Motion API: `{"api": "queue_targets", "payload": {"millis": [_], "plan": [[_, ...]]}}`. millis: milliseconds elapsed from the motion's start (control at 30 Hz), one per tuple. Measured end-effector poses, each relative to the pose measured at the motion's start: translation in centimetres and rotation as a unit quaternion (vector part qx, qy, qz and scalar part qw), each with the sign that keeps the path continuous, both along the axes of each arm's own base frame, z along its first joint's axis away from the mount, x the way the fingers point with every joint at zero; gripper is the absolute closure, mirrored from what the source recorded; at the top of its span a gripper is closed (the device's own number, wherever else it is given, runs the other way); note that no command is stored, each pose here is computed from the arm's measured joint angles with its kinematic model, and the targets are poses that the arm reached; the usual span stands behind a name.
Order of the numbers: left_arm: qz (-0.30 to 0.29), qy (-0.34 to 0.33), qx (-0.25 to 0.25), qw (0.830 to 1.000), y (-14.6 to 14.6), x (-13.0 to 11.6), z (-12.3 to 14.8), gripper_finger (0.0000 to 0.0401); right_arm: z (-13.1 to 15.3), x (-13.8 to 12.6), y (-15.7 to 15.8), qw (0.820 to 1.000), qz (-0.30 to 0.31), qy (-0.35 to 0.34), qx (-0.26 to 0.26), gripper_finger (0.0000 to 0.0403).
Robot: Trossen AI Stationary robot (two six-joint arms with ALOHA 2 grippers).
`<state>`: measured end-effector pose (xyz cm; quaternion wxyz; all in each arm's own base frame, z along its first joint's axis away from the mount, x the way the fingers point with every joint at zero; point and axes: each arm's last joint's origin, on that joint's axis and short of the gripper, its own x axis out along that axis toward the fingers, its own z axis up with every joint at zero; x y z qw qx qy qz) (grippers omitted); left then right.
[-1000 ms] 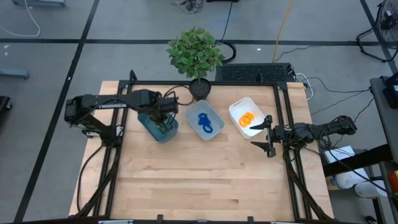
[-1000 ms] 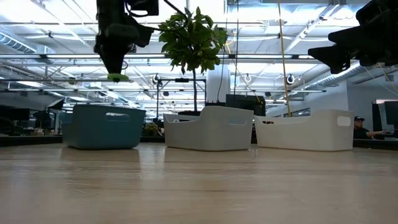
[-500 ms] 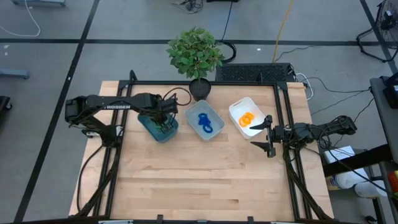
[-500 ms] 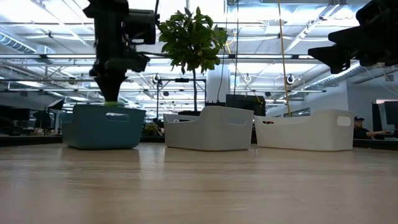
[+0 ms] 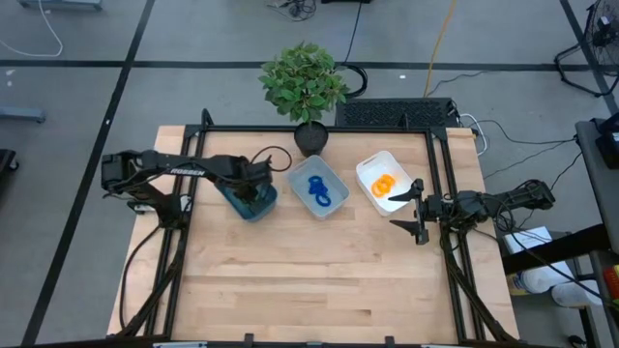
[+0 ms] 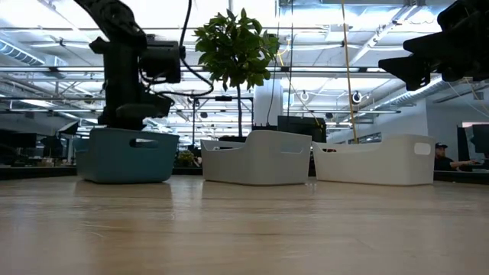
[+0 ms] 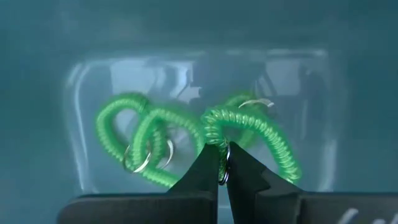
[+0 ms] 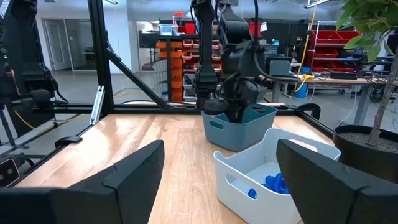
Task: Sort spring keychains
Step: Put the green spring keychain into the blue bin
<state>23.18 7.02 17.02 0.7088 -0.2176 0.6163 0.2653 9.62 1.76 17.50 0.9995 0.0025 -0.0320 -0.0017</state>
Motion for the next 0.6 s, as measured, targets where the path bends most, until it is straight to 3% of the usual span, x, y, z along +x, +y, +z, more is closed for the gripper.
{"api": "queue_targets", "payload": {"millis": [200,600], "plan": [[0.019,-0.003,0.000,1.000,0.49,-0.49,-0.81,0.0383,0.00,0.00,0.00,1.000,0.000,0.000,0.000,0.0105],[0.032,-0.007,0.014,0.999,0.39,-0.34,-0.79,0.0193,0.00,0.00,0.00,1.000,0.000,0.000,0.000,0.0105]]}}
